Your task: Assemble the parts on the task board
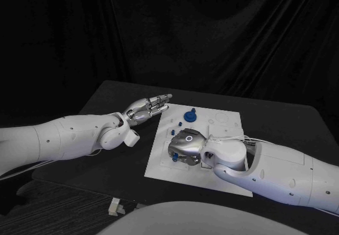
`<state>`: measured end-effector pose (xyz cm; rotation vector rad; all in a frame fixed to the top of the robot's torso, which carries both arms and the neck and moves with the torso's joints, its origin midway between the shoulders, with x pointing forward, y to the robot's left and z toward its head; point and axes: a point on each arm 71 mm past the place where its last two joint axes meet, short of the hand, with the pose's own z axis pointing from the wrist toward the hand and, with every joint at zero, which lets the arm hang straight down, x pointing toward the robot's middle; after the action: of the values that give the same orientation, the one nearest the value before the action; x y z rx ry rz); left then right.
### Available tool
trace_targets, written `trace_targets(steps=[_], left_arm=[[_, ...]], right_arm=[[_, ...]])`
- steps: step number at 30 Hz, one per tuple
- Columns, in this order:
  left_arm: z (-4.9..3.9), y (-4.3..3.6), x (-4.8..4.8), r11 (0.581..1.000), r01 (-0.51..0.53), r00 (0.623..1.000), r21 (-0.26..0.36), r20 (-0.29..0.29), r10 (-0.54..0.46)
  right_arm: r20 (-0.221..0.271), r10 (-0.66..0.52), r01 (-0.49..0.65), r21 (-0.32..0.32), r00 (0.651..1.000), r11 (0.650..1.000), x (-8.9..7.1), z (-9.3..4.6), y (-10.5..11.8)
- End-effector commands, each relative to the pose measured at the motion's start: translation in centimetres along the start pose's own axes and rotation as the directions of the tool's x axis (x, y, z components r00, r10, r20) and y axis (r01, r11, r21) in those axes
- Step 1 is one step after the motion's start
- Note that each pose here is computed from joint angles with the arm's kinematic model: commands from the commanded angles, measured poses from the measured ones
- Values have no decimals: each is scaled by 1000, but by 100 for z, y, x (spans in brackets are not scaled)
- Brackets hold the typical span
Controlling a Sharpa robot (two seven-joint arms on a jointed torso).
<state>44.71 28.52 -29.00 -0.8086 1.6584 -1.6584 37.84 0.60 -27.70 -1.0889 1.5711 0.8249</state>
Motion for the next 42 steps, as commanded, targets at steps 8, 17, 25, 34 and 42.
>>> trace_targets(steps=[8,17,25,34,42], left_arm=[[17,-21,21,999,12,1000,43,-5,-12],[19,-14,25,999,14,1000,40,-7,-13],[23,-9,32,999,16,1000,38,-10,-16],[25,-4,34,999,17,1000,36,-11,-17],[25,2,32,999,17,1000,35,-10,-16]], right_arm=[[-12,5,-5,26,1000,1000,21,-3,1],[-34,6,-4,50,999,999,53,-5,-29],[-46,11,-8,58,999,998,90,-5,-30],[-44,14,-12,57,999,998,108,-15,-30],[1,16,-16,59,1000,998,90,-42,-50]])
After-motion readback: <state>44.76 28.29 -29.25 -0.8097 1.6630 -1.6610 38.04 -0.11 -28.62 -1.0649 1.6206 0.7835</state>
